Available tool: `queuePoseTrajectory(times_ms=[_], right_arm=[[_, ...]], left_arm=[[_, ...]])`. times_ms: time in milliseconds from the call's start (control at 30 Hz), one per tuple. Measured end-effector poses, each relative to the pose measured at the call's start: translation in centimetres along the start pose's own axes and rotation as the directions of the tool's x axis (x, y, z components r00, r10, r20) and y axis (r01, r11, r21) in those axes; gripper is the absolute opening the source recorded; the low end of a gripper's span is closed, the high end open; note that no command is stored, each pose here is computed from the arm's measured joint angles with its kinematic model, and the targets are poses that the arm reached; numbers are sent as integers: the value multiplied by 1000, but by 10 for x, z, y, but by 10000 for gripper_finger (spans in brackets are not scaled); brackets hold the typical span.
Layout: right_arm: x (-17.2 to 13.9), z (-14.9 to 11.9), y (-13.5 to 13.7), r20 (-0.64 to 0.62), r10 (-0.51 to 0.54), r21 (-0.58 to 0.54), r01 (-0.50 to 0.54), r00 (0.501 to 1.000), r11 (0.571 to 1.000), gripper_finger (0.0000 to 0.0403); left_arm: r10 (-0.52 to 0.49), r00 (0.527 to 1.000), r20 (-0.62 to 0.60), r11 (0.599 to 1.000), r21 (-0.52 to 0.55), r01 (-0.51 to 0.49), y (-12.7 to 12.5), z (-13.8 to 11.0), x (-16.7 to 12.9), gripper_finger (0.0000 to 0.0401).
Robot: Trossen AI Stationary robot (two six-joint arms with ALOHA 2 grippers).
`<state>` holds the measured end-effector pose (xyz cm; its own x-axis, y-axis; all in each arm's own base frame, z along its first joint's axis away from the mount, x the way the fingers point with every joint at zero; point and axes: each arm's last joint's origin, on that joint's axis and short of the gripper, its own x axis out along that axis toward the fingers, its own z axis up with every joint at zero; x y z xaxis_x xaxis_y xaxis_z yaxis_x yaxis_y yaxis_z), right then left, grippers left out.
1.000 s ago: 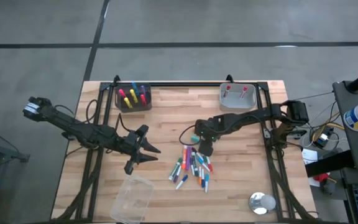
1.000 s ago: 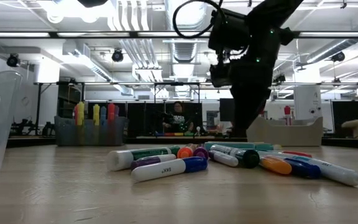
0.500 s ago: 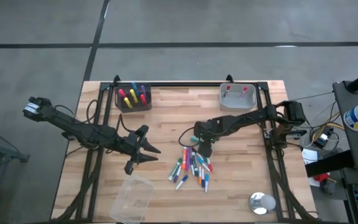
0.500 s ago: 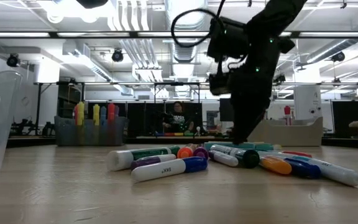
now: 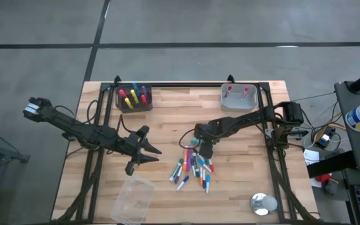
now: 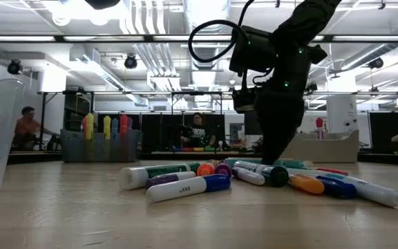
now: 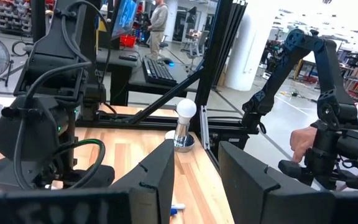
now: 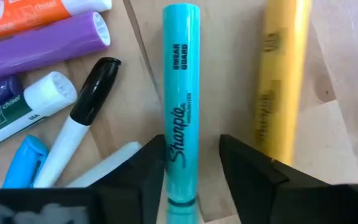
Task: Pick & Place Markers
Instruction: Put the light blue highlighter pen into the black bin
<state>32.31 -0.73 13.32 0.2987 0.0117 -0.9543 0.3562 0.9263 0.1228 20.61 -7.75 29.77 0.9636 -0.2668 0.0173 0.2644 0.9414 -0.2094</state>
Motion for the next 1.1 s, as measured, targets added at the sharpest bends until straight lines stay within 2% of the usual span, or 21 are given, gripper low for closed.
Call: queuePoseTrajectory(times_ms=[233,333,733,967,1100], right_arm=[[1,0,-1,4,-25,-10,25,1000,1000,70],[0,0,-1,2,-25,-24,25,1000,999,51],[-23,20,8,35,2,-61,0,999,998,66],[-48,35,19,-3,41,-106,-41,999,993,66],[-65,42,32,-14,52,-138,-54,999,989,66]], left_arm=[[0,1000,-1,1000,0,0,0,0,0,119],[0,1000,-1,1000,-3,0,0,0,0,119],[40,999,-1,999,7,-39,1,-1,0,119],[153,988,-35,988,-23,-154,5,-5,-1,119],[163,986,-37,986,-36,-164,6,-6,-1,119]])
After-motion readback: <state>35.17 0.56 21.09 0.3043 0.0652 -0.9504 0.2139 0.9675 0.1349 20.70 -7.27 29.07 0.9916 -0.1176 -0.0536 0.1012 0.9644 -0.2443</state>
